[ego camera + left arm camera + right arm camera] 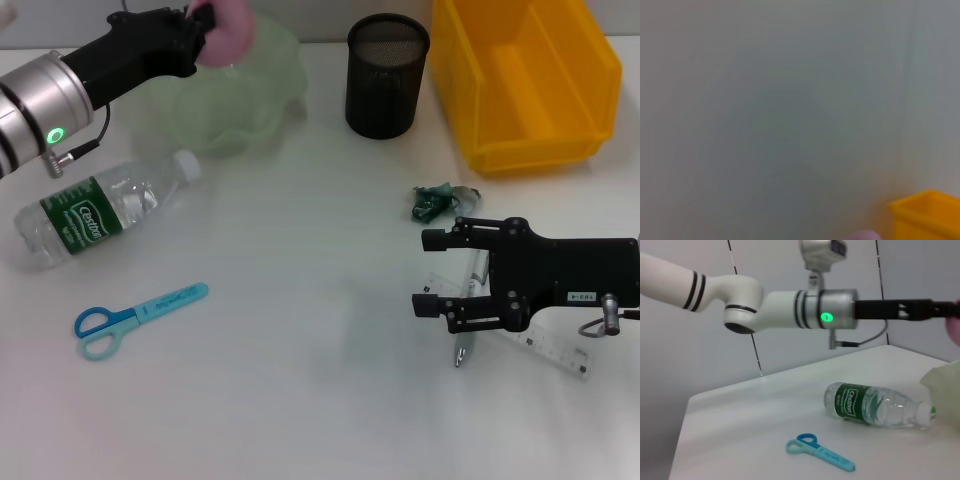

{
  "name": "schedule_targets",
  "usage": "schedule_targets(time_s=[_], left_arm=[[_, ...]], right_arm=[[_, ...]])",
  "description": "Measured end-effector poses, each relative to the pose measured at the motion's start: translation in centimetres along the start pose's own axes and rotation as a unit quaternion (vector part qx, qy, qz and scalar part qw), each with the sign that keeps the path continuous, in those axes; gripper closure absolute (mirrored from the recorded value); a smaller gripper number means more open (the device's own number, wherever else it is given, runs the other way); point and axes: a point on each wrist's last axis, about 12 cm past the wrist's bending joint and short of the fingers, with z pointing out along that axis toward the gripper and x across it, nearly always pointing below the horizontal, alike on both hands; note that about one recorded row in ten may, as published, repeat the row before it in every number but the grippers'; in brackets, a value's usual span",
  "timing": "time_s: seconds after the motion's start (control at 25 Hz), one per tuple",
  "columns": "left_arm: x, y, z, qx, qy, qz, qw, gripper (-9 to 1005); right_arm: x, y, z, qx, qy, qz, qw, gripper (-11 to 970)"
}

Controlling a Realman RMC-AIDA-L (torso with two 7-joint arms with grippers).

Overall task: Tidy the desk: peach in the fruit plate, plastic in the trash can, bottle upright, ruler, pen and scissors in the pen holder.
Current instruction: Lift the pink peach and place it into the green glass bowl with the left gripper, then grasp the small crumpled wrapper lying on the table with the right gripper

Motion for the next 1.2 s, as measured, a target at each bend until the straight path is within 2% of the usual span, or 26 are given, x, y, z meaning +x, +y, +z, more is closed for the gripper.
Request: schedule_targets(time_s=[0.04,0.08,0.12,0.28,0.32,0.72,0.96,1.04,1.08,1.16,1.2], left_arm=[[0.0,0.5,0.7,-0.025,0.006,0.000,1.000,888],[0.0,0.5,0.7,-0.025,0.006,0.000,1.000,882],[0.6,1.5,2.3,-0.094,0.020,0.004,0.995,875],[0.7,1.6,2.4,-0.106,0.017,0.009,0.994,849],[0.9,1.7,2.4,-0.125,0.004,0.013,0.992,843],[0.8,1.8,2.6,-0.130,0.007,0.016,0.991,777],[0.8,1.8,2.7,-0.130,0.007,0.012,0.991,612],[0.8,1.8,2.7,-0.130,0.007,0.012,0.991,419],[0.1,1.2,2.5,-0.090,-0.023,-0.018,0.996,323],[-0.6,0.3,1.7,-0.034,-0.047,-0.031,0.998,248],[-0.6,0.3,1.7,-0.034,-0.047,-0.031,0.998,211]], right_arm=[[0.0,0.0,0.1,-0.001,0.000,0.000,1.000,145],[0.0,0.0,0.1,-0.002,0.001,-0.001,1.000,145],[0.0,0.0,0.2,-0.003,0.001,-0.001,1.000,145],[0.0,0.0,0.2,-0.003,0.000,-0.001,1.000,145],[0.0,0.0,0.2,-0.002,0.000,-0.001,1.000,145],[-0.1,0.0,0.3,-0.004,0.000,-0.002,1.000,145],[0.0,0.1,0.2,-0.001,-0.003,0.000,1.000,145],[0.0,0.1,0.2,0.000,-0.003,0.001,1.000,145],[0.0,0.1,0.2,0.001,-0.004,0.001,1.000,145],[0.0,0.1,0.2,0.001,-0.004,0.001,1.000,145],[0.0,0.1,0.2,0.001,-0.004,0.001,1.000,145]])
